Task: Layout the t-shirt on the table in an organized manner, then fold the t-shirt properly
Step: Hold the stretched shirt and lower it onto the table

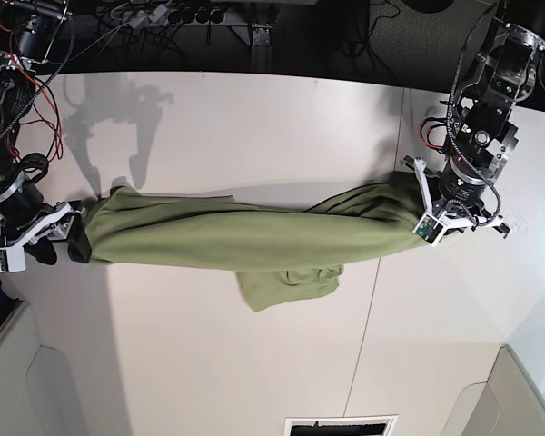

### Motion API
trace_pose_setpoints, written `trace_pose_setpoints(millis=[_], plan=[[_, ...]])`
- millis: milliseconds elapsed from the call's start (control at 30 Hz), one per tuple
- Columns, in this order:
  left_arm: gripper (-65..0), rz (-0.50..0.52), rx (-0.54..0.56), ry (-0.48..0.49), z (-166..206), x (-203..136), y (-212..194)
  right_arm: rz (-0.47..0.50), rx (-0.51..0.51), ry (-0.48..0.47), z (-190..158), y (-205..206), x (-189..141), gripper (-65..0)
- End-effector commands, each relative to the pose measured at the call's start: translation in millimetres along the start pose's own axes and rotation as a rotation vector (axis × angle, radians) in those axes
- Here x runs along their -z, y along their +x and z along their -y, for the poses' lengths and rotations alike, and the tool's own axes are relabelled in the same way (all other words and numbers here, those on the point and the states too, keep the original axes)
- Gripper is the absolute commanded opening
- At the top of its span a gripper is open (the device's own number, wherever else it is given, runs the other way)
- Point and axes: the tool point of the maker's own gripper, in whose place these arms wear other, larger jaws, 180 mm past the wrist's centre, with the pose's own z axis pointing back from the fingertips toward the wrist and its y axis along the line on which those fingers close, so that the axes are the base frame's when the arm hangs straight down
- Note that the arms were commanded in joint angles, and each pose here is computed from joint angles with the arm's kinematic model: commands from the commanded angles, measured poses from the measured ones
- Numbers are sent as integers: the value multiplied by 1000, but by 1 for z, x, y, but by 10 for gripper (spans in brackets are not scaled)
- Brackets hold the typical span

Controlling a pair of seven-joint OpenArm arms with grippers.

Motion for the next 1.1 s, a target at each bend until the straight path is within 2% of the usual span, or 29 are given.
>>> trace_pose_setpoints(millis=[0, 67, 100, 200, 367, 500, 700, 867, 1067], plan=[[-494, 23, 2, -14, 1, -3, 5, 55, 2, 14, 0, 17, -5, -247], [-388, 24, 3, -79, 16, -6, 0, 48, 35, 42, -6, 10, -5, -248], [-362, 21, 3, -96, 21, -7, -3, 48, 50, 56, -10, 8, -5, -247], [-359, 16, 15, -96, 27, -14, -7, 44, 74, 107, -23, -1, -5, -248], [-359, 15, 16, 66, 2, -21, -8, 0, 102, 158, -48, -23, 1, -247], [-360, 32, 21, 145, -12, -22, -5, -79, 28, 185, -74, -47, 14, -248], [-360, 44, 24, 134, -10, -20, -5, -180, -60, 254, -112, -79, 28, -248], [-360, 24, 34, 127, -8, -8, -24, -181, -73, 156, -104, -93, 42, -248], [-360, -27, 40, 89, -7, 17, -50, -174, -32, -1, -67, -98, 62, -258]])
